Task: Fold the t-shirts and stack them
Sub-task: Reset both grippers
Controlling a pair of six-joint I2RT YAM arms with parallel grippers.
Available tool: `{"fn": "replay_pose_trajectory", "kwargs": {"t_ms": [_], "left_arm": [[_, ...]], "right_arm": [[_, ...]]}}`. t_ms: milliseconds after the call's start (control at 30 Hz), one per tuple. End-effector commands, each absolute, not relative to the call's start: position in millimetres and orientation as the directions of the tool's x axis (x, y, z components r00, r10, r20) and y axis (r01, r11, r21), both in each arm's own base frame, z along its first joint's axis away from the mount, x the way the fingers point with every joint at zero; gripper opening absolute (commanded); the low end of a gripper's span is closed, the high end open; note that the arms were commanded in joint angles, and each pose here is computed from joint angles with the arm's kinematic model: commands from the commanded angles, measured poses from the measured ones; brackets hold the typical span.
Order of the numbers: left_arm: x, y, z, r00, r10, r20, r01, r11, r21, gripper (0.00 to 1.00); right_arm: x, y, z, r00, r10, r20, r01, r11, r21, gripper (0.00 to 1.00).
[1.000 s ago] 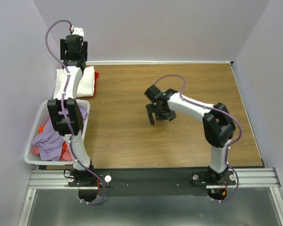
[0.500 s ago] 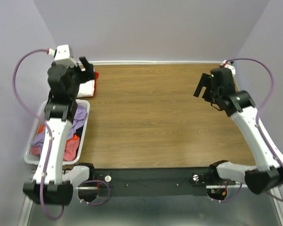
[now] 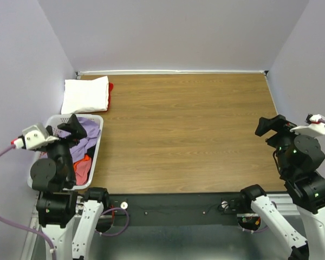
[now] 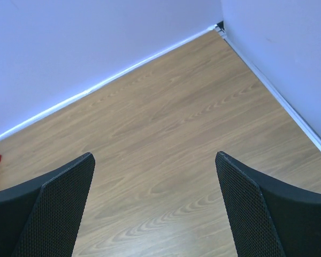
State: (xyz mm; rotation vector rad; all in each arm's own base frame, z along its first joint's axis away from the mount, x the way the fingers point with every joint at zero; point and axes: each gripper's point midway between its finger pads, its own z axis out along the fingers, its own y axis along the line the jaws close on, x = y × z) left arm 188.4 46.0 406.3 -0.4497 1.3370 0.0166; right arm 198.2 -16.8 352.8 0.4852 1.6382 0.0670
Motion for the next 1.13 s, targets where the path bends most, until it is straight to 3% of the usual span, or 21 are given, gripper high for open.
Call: {"fn": "replay_pose_trajectory", "kwargs": {"t_ms": [0,467,1100], "left_arm": [[170.2,52.9,402.5,0.300,-0.248,-0.921,-0.282,0.899,-0.334,0.98],[178.8,47.1,378.6,0.324,-0.349,-0.879,-0.241,0.868,-0.434,0.98],[201.8,39.4,385.5,0.283,-0.311,-0.907,-0.220,0.900,-0.377,0.98]], "right_arm": [[201.6,-20.8,336.5,-0.058,0.308,-0.950,0.293,0.915,0.279,1.00],[206.5,-12.6,331.8,-0.078,0.296,-0.952,0.253,0.929,0.268,1.00],[210.3,-8.5,330.8,-0.044,0.292,-0.955,0.219,0.936,0.276,1.00]]}}
